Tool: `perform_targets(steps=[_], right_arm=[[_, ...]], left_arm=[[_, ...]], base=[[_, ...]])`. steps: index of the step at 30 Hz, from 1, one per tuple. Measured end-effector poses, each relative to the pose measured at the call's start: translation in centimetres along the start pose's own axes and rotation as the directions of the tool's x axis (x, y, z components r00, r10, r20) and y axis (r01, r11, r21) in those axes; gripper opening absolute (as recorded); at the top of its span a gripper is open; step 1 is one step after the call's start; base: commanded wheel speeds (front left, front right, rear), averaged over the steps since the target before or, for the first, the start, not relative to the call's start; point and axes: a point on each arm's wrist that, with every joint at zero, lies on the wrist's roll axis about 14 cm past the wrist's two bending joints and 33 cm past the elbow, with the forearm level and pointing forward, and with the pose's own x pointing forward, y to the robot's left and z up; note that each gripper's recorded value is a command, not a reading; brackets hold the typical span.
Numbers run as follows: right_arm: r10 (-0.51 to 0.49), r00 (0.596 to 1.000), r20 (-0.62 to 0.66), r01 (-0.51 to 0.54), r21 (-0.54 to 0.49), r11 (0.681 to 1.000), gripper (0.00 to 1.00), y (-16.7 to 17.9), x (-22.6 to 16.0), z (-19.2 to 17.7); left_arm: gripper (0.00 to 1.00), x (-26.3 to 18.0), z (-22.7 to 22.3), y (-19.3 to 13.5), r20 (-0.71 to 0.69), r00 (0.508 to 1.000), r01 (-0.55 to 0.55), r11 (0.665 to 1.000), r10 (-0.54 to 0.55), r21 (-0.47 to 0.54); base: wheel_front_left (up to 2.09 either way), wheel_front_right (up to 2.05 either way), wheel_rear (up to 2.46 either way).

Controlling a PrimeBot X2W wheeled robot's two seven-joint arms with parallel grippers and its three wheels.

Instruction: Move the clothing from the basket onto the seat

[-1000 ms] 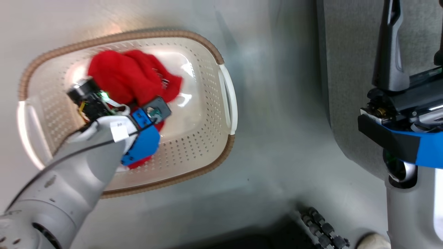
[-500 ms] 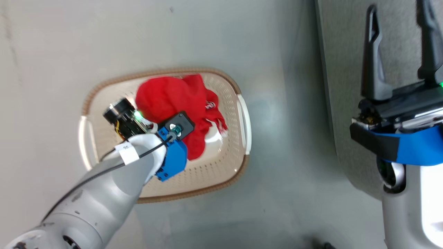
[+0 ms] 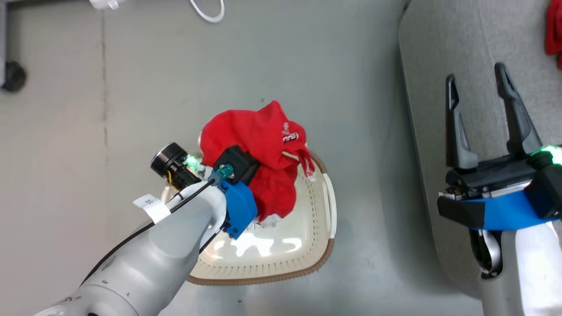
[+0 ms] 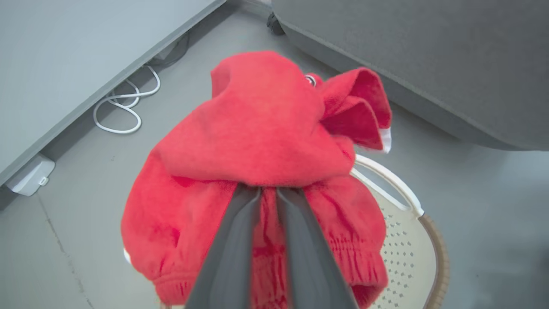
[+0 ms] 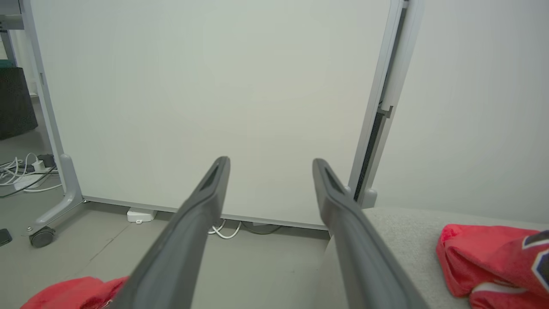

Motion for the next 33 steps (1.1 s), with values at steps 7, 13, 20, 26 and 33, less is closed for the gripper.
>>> perform_targets(steps=[7,13,20,26,33], right_arm=[[0.007,0.999,0.033,-0.007,0.013,1.000,1.00,0.6,-1.8,2.8],[0.016,0.998,0.062,-0.018,0.024,1.000,1.00,1.2,-3.3,4.9],[0.021,0.996,0.088,-0.024,0.035,0.999,1.00,1.6,-4.8,6.7],[0.023,0.995,0.097,-0.027,0.042,0.999,1.00,1.8,-5.9,7.4],[0.026,0.995,0.099,-0.032,0.057,0.998,1.00,2.1,-6.9,7.8]], left_arm=[[0.00,-3.5,6.6,1.3,0.188,0.978,-0.083,0.996,0.089,-0.039],[0.00,-6.7,11.2,1.2,0.326,0.937,-0.129,0.992,0.127,-0.015],[0.00,-9.9,15.4,0.2,0.458,0.877,-0.155,0.988,0.143,-0.011],[0.00,-12.2,19.0,-0.4,0.563,0.813,-0.159,0.987,0.152,-0.036],[0.00,-13.8,21.0,-1.8,0.623,0.772,-0.146,0.989,0.128,-0.021]], base=[[0.00,0.00,0.00],[0.00,0.00,0.00],[0.00,0.00,0.00],[0.00,0.00,0.00],[0.00,0.00,0.00]])
